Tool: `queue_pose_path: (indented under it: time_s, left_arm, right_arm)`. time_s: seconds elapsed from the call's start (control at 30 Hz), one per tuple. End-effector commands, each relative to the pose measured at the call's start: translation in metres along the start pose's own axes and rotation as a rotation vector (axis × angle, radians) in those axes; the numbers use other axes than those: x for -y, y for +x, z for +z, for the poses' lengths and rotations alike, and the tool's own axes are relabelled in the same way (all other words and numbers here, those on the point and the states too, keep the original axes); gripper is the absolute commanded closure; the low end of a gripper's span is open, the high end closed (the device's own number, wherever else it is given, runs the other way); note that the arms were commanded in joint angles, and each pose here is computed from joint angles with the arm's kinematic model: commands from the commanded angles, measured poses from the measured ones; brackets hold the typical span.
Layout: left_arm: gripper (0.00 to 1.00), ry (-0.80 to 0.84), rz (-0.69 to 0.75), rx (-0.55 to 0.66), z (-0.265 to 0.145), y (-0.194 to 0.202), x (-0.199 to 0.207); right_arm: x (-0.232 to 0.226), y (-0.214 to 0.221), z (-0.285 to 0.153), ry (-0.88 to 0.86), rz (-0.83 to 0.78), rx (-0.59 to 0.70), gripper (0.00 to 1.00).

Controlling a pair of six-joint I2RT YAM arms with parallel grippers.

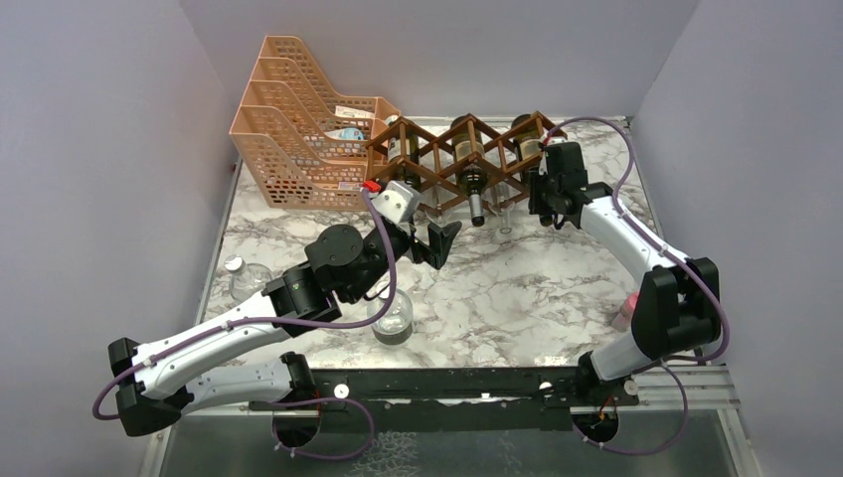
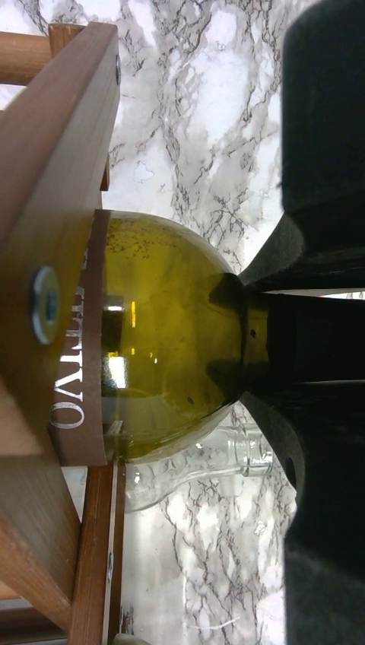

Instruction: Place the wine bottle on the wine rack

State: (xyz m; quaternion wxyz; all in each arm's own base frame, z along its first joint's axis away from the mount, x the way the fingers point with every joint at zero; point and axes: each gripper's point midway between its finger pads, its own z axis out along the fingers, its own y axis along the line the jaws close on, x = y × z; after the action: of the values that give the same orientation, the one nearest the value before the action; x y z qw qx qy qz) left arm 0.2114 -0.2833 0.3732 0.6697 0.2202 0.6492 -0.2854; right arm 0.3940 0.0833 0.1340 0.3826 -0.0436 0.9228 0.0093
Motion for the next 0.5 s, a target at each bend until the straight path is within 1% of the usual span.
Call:
queue_pose_path:
  time_s: [0.0,0.07,0.23,0.37,0.47]
  left_arm:
    - [0.01,0.012,-0.03,0.044,-0.002,-0.019,0.002]
    - [0.01,0.013,-0.03,0.043,-0.002,-0.019,0.002]
    - [0.01,0.012,-0.031,0.042,-0.002,-0.019,0.002]
    - [0.01,0.011,-0.031,0.042,-0.002,-0.019,0.002]
    - [0.01,0.009,-0.03,0.04,-0.002,-0.018,0.002]
  right_arm:
    - [-0.007,-0.058,-0.004,-0.021,-0.03,0.196,0.69]
    - [-0.006,-0.059,-0.001,-0.013,-0.036,0.2,0.66]
    - [-0.001,-0.066,0.005,0.02,-0.061,0.206,0.66]
    - [0.001,-0.069,0.008,0.036,-0.079,0.209,0.63]
    - [0.002,-0.07,0.009,0.041,-0.083,0.216,0.57]
